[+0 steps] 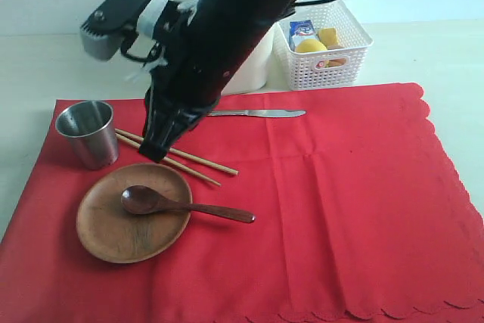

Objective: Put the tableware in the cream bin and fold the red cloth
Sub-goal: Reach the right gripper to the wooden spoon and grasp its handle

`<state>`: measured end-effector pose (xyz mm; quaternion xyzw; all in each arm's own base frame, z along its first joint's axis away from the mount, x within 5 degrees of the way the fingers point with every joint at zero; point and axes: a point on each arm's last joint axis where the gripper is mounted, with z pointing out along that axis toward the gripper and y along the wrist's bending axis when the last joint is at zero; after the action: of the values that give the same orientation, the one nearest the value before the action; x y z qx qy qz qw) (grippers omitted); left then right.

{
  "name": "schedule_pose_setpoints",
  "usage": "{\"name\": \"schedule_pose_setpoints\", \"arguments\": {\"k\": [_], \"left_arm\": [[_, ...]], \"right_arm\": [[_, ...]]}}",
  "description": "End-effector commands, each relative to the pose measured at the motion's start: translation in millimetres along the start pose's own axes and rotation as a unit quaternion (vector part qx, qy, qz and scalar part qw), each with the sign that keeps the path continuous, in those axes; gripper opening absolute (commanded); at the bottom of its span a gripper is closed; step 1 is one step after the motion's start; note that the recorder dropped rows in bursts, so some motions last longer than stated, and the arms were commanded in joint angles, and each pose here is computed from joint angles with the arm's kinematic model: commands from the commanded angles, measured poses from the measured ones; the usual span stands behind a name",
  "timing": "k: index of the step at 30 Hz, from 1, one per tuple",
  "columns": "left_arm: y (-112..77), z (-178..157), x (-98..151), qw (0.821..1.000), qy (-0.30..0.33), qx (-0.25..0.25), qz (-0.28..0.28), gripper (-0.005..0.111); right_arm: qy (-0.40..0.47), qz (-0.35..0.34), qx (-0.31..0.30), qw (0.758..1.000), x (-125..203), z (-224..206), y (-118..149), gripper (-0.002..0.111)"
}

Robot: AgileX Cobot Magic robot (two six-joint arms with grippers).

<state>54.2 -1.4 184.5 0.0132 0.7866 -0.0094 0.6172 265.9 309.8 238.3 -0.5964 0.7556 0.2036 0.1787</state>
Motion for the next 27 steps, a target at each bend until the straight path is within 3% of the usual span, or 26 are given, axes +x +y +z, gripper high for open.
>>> {"name": "schedule_pose_setpoints", "arguments": {"k": [1, 8, 12, 19, 27], "left_arm": [[0.3, -0.1, 0.2, 1.0, -0.004, -0.002, 0.002, 0.0], [0.3, -0.1, 0.2, 1.0, -0.004, -0.002, 0.002, 0.0], [0.3, -0.1, 0.2, 1.0, -0.004, -0.002, 0.002, 0.0], [0.3, -0.1, 0.2, 1.0, -0.004, -0.002, 0.002, 0.0], [0.3, -0.1, 0.2, 1.0, -0.004, -0.002, 0.002, 0.0]], "right_arm": [[0.031, -0.016, -0.016, 0.999, 2.5, 27.0, 6.5, 0.0], [0.113, -0.023, 0.024, 0.993, 15.1, 64.8, 9.1, 0.001], [0.143, -0.036, 0.062, 0.987, 19.3, 79.4, 9.3, 0.011], [0.144, -0.037, 0.065, 0.987, 23.4, 96.5, 6.8, 0.036], [0.142, -0.04, 0.066, 0.987, 25.5, 104.4, 4.9, 0.039]]}}
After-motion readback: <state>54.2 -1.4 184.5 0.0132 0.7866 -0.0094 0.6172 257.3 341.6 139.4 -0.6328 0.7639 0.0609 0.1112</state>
